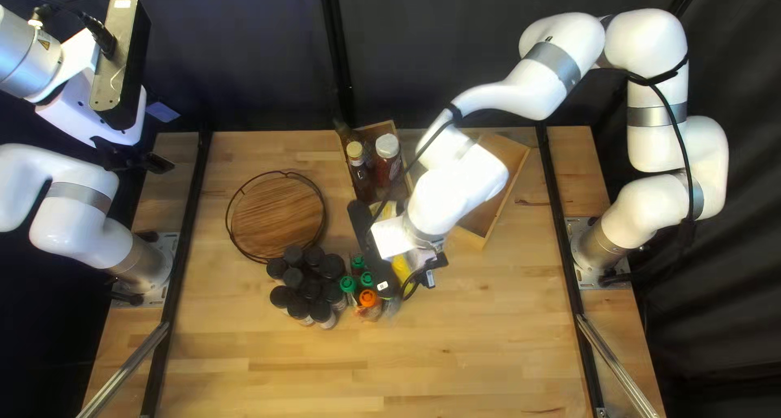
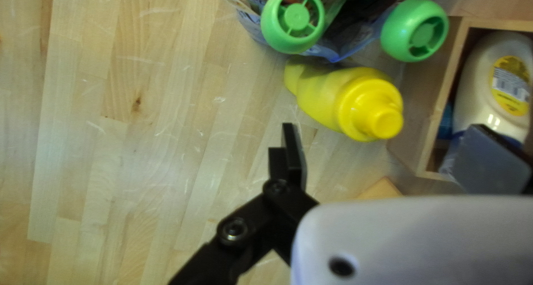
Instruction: Separate condiments, baby food and spices and place it in 3 different racks/containers
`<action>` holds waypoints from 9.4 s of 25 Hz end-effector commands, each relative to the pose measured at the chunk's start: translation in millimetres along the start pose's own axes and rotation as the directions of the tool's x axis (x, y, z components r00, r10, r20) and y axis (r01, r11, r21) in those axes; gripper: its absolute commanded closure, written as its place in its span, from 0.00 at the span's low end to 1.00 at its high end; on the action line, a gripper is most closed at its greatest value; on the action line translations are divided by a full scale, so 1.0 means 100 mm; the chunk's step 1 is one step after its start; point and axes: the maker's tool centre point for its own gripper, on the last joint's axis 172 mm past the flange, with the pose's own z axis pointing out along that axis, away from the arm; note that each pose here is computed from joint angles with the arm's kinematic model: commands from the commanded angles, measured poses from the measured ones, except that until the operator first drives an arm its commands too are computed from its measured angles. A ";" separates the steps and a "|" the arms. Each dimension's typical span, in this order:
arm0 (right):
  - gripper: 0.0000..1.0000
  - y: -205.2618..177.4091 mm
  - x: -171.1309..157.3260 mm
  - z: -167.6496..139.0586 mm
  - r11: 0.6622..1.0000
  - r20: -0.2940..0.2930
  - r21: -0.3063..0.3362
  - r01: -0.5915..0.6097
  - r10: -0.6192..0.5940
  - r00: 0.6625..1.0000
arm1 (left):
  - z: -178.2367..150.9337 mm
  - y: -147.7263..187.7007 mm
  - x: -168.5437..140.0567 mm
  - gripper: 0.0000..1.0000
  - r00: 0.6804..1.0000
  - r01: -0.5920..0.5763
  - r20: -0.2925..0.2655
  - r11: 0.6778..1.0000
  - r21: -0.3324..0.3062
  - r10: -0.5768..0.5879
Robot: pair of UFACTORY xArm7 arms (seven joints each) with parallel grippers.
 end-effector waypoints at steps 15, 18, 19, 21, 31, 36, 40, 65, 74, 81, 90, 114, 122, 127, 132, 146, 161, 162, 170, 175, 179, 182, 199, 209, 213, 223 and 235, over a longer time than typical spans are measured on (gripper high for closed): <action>1.00 0.03 -0.01 0.19 1.000 0.012 0.009 -0.020 0.020 1.000 | 0.00 0.00 0.00 0.00 1.000 0.000 0.000 1.000 0.000 0.000; 1.00 0.00 -0.07 0.05 0.999 0.016 0.000 -0.032 0.032 0.999 | 0.00 0.00 0.00 0.00 1.000 0.000 0.000 1.000 0.000 0.000; 1.00 0.00 -0.09 -0.04 0.999 0.017 -0.006 -0.035 0.035 0.999 | 0.00 0.00 0.00 0.00 1.000 0.000 0.000 1.000 0.000 0.000; 1.00 0.00 -0.10 -0.24 0.999 0.018 -0.019 -0.040 0.041 0.999 | 0.00 0.00 0.00 0.00 1.000 0.000 0.000 1.000 0.000 0.000; 1.00 0.69 -0.28 -1.58 0.979 0.020 -0.101 -0.180 0.183 0.983 | 0.00 0.00 0.00 0.00 1.000 0.000 0.000 1.000 0.000 0.000; 1.00 1.25 -0.31 -2.20 0.961 -0.019 -0.117 -0.251 0.251 0.968 | 0.00 0.00 0.00 0.00 1.000 0.000 0.000 1.000 0.000 0.000; 1.00 1.78 -0.18 -2.48 0.936 -0.045 -0.148 -0.319 0.316 0.948 | 0.00 0.00 0.00 0.00 1.000 0.000 0.000 1.000 0.000 0.000; 1.00 3.14 -0.20 -1.61 0.718 -0.092 -0.293 -0.631 0.636 0.766 | 0.00 0.00 0.00 0.00 1.000 0.000 0.000 1.000 0.000 0.000; 1.00 3.17 -0.27 -1.30 0.706 -0.085 -0.270 -0.655 0.660 0.747 | 0.00 0.00 0.00 0.00 1.000 0.000 0.000 1.000 0.000 0.000; 1.00 3.19 -0.27 -1.10 0.702 -0.077 -0.257 -0.664 0.671 0.738 | 0.00 0.00 0.00 0.00 1.000 0.000 0.000 1.000 0.000 0.000; 1.00 3.16 -0.28 -0.90 0.697 -0.051 -0.258 -0.669 0.682 0.729 | 0.00 0.00 0.00 0.00 1.000 0.000 0.000 1.000 0.000 0.000; 0.00 2.57 -0.12 -1.72 0.831 -0.069 -0.121 -0.543 0.539 0.840 | 0.00 0.00 0.00 0.00 1.000 0.000 0.000 1.000 0.000 0.000; 0.00 1.72 0.01 -2.32 0.917 -0.110 -0.028 -0.398 0.393 0.913 | 0.00 0.00 0.00 0.00 1.000 0.000 0.000 1.000 0.000 0.000; 0.00 1.17 -0.02 -2.62 0.933 -0.157 -0.022 -0.358 0.351 0.923 | 0.00 0.00 0.00 0.00 1.000 0.000 0.000 1.000 0.000 0.000; 0.00 0.71 -0.13 -3.01 0.938 -0.212 -0.037 -0.344 0.329 0.920 | 0.00 0.00 0.00 0.00 1.000 0.000 0.000 1.000 0.000 0.000; 0.00 0.49 -0.62 -3.57 0.916 -0.373 -0.040 -0.398 0.356 0.857 | 0.00 0.00 0.00 0.00 1.000 0.000 0.000 1.000 0.000 0.000; 0.00 0.53 -0.56 -3.46 0.922 -0.370 -0.025 -0.387 0.351 0.860 | 0.00 0.00 0.00 0.00 1.000 0.000 0.000 1.000 0.000 0.000; 0.00 0.53 -0.56 -3.46 0.922 -0.370 -0.025 -0.387 0.351 0.860 | 0.00 0.00 0.00 0.00 1.000 0.000 0.000 1.000 0.000 0.000; 0.00 0.53 -0.56 -3.46 0.922 -0.370 -0.025 -0.387 0.351 0.860 | 0.00 0.00 0.00 0.00 1.000 0.000 0.000 1.000 0.000 0.000; 0.00 0.53 -0.56 -3.46 0.922 -0.370 -0.025 -0.387 0.351 0.860 | 0.00 0.00 0.00 0.00 1.000 0.000 0.000 1.000 0.000 0.000; 0.00 0.53 -0.56 -3.46 0.922 -0.370 -0.025 -0.387 0.351 0.860 | 0.00 0.00 0.00 0.00 1.000 0.000 0.000 1.000 0.000 0.000; 0.00 0.53 -0.56 -3.46 0.922 -0.370 -0.025 -0.387 0.351 0.860 | 0.00 0.00 0.00 0.00 1.000 0.000 0.000 1.000 0.000 0.000; 0.00 0.53 -0.56 -3.46 0.922 -0.370 -0.025 -0.387 0.351 0.860 | 0.95 0.99 0.30 0.00 0.989 -0.056 0.137 0.997 -0.057 0.063; 0.00 0.53 -0.56 -3.46 0.922 -0.370 -0.025 -0.387 0.351 0.860 | 1.66 1.62 0.59 0.00 0.943 -0.209 0.245 0.974 -0.087 0.225; 0.00 0.53 -0.56 -3.46 0.922 -0.370 -0.025 -0.387 0.351 0.860 | 1.96 1.59 0.61 0.00 0.932 -0.257 0.240 0.963 -0.087 0.270; 0.00 0.53 -0.56 -3.46 0.922 -0.370 -0.025 -0.387 0.351 0.860 | 2.75 1.43 0.60 0.00 0.919 -0.327 0.208 0.942 -0.070 0.334; 0.00 0.53 -0.56 -3.46 0.922 -0.370 -0.025 -0.387 0.351 0.860 | 3.39 1.23 0.46 0.00 0.912 -0.323 0.232 0.941 -0.103 0.338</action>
